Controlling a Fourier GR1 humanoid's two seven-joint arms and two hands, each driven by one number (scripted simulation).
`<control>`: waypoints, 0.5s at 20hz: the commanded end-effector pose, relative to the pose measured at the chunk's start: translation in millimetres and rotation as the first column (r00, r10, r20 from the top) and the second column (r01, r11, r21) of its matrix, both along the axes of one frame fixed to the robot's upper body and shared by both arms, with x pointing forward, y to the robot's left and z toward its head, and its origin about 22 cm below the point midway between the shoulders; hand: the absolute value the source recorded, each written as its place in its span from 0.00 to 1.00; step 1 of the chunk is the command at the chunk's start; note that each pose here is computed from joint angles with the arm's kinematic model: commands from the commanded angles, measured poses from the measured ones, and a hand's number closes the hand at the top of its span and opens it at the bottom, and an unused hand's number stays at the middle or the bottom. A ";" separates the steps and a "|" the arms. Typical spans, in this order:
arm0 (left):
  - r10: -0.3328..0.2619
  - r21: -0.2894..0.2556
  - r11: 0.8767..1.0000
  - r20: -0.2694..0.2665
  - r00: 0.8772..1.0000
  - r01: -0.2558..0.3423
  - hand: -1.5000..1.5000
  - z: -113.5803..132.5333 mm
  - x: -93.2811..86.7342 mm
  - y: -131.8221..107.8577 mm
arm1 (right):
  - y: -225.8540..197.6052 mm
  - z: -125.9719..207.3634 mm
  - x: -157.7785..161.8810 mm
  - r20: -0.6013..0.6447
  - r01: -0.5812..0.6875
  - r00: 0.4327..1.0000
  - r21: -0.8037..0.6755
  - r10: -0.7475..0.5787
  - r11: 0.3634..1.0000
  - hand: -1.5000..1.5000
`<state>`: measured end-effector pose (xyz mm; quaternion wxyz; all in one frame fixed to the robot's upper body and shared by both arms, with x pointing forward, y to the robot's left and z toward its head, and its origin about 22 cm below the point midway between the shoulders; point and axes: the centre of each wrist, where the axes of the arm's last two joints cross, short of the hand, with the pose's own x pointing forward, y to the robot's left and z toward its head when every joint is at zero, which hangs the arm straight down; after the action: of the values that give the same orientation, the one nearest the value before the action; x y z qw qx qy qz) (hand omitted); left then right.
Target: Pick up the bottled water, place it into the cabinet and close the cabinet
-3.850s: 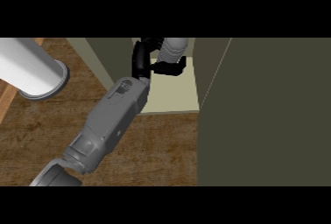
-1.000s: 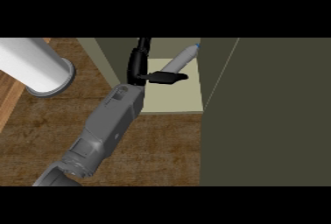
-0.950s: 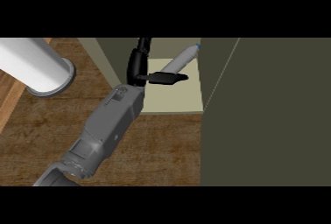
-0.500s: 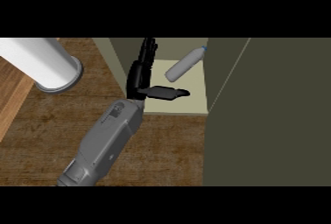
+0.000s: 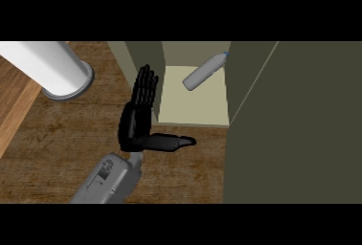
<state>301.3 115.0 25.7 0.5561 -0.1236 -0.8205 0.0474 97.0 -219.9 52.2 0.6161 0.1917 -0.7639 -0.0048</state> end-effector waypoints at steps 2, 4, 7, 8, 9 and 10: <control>-0.021 -0.074 0.997 -0.019 1.000 0.020 0.00 26.2 -68.0 6.4 | -5.5 -4.9 11.6 0.015 -0.017 1.000 -0.025 0.017 1.000 0.00; -0.025 -0.084 0.996 -0.019 1.000 0.023 0.00 31.7 -93.4 9.7 | 3.9 6.4 -3.0 0.026 -0.027 0.999 -0.056 0.029 0.998 0.00; -0.060 -0.063 0.996 -0.016 0.998 0.059 0.00 37.1 -118.7 27.8 | -0.8 0.6 -2.0 0.019 -0.164 0.986 -0.134 0.168 0.977 0.00; -0.051 -0.077 0.996 -0.006 0.999 0.050 0.00 39.1 -136.8 25.9 | -5.5 16.5 6.1 0.030 -0.166 0.985 -0.158 0.172 0.973 1.00; -0.050 -0.082 0.995 0.001 0.999 0.050 0.00 30.1 -141.8 30.7 | 1.8 10.9 -0.4 -0.009 -0.222 0.975 -0.180 0.224 0.958 1.00; -0.016 -0.080 0.997 0.017 1.000 0.017 0.00 45.6 -145.0 29.4 | -3.5 -5.4 -4.6 -0.050 -0.263 0.965 -0.175 0.258 0.949 1.00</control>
<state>187.9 139.0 56.6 0.5533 -0.1555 -0.8160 0.0627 97.4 -224.6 56.4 0.6210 0.2088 -0.7496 0.0940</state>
